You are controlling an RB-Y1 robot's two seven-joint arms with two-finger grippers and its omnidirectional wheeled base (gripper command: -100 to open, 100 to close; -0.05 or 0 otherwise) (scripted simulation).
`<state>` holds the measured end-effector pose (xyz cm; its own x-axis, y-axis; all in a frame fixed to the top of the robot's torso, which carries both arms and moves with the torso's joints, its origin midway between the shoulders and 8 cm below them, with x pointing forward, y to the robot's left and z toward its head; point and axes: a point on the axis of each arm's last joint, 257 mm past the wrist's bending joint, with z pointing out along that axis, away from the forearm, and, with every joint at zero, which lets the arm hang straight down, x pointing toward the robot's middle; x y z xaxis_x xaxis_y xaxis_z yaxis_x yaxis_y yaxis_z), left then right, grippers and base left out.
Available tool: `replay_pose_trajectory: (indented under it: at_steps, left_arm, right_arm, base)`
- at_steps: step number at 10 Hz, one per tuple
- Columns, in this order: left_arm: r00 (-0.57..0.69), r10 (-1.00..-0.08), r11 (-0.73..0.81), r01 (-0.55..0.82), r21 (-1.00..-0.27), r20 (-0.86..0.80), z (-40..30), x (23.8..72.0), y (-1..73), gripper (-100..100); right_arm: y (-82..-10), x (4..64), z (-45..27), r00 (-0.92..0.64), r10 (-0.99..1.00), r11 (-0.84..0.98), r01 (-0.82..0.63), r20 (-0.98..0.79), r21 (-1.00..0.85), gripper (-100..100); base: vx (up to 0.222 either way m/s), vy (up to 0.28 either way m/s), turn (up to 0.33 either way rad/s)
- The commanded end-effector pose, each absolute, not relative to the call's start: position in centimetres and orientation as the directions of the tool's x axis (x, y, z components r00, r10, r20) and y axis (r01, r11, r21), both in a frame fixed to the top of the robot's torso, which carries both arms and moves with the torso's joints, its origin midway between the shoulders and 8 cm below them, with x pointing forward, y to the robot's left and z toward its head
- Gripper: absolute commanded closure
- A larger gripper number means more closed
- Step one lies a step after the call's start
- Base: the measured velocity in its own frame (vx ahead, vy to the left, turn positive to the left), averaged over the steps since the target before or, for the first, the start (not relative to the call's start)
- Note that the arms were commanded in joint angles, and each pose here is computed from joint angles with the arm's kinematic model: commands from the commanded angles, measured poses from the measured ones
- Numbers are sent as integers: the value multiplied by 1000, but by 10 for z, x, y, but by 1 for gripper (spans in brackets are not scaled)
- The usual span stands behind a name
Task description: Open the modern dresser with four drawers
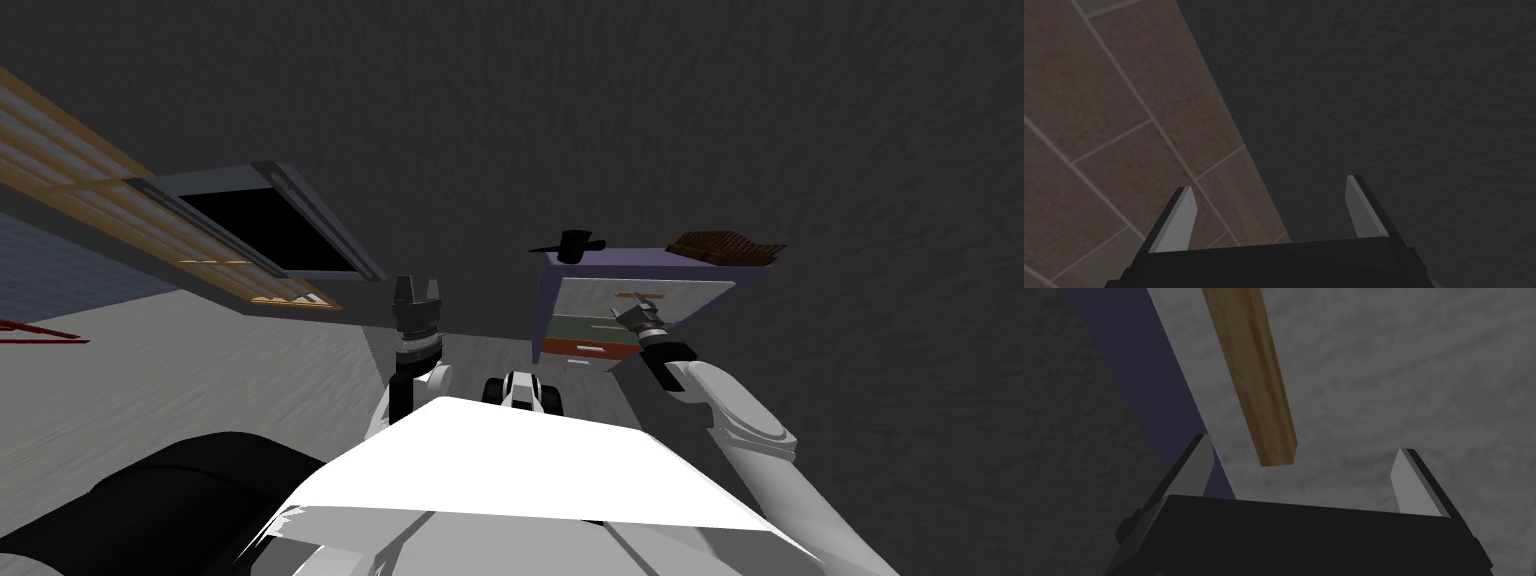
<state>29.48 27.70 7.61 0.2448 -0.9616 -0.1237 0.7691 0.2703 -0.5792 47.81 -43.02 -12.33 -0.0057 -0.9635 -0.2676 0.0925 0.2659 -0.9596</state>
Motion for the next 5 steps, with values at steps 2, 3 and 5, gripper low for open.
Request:
replay_pose_trajectory:
  at_steps: [2,3,5]
  left_arm:
    - [245,-962,270,769,-579,-124,76,295,277,0]
    - [245,-962,270,769,-579,-124,76,295,277,0]
    - [245,-962,270,769,-579,-124,76,295,277,0]
  right_arm:
    - [-456,482,-123,-61,-974,212,99,-219,-972,-100]
    - [-475,485,-121,-102,-971,204,110,-215,-973,-100]
    - [-498,487,-123,-151,-965,197,114,-213,-974,-100]
  base:
    - [-30,-8,172]
    - [-196,-66,500]
    - [-139,-33,238]
